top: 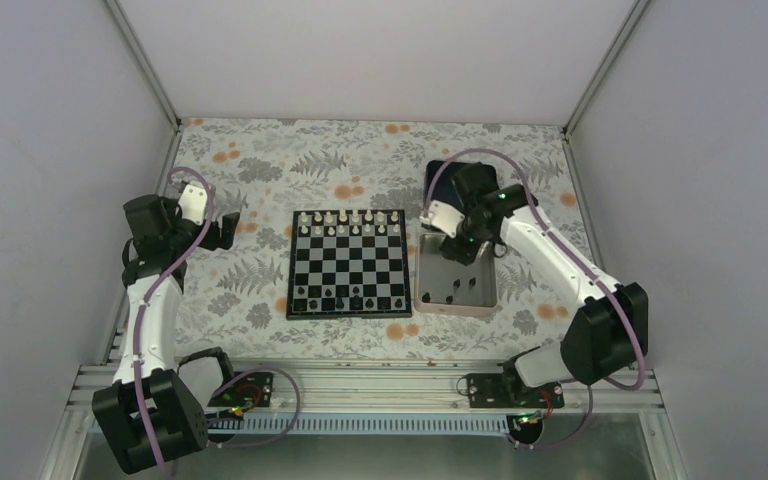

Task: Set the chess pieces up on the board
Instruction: Pick up the chess piece from the storage box.

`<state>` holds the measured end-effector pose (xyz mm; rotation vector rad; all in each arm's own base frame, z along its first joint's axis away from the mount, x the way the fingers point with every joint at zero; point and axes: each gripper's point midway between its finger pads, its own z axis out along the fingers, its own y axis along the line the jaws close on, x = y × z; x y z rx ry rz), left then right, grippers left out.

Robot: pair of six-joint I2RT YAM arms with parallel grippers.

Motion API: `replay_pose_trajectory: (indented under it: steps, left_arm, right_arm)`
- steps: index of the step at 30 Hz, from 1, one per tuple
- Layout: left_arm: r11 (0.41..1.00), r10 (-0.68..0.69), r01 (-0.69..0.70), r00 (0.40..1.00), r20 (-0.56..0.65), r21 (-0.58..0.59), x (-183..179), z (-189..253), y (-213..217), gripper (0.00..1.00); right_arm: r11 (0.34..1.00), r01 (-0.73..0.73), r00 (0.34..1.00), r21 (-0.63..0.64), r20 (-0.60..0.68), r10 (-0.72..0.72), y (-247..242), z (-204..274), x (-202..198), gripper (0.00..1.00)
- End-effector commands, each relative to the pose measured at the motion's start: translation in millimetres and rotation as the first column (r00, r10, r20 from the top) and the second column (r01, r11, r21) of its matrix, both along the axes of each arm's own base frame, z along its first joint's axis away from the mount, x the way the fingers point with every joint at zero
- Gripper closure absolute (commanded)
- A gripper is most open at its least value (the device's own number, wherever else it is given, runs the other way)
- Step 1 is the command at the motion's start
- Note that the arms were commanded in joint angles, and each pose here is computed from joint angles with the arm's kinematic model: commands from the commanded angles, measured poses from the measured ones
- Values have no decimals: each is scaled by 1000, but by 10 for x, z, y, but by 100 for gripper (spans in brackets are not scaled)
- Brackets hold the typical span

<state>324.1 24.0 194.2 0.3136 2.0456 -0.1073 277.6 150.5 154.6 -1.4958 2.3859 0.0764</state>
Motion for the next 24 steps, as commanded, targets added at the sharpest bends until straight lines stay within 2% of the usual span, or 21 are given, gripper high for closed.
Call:
replay_pose_trajectory:
  steps: [1, 12, 24]
  left_arm:
    - [1000, -23, 23, 1000, 10, -6, -10, 12, -28, 0]
    - [1000, -18, 18, 1000, 11, -4, -22, 21, -21, 0]
    - [1000, -19, 19, 1000, 7, -6, -22, 4, -15, 0]
  right_arm:
    - [999, 40, 998, -10, -54, -40, -162, -404, -133, 51]
    - [993, 94, 984, -74, -142, -104, -332, -1120, -224, 53]
    - [987, 123, 978, -103, -158, -138, -499, -1227, -182, 59]
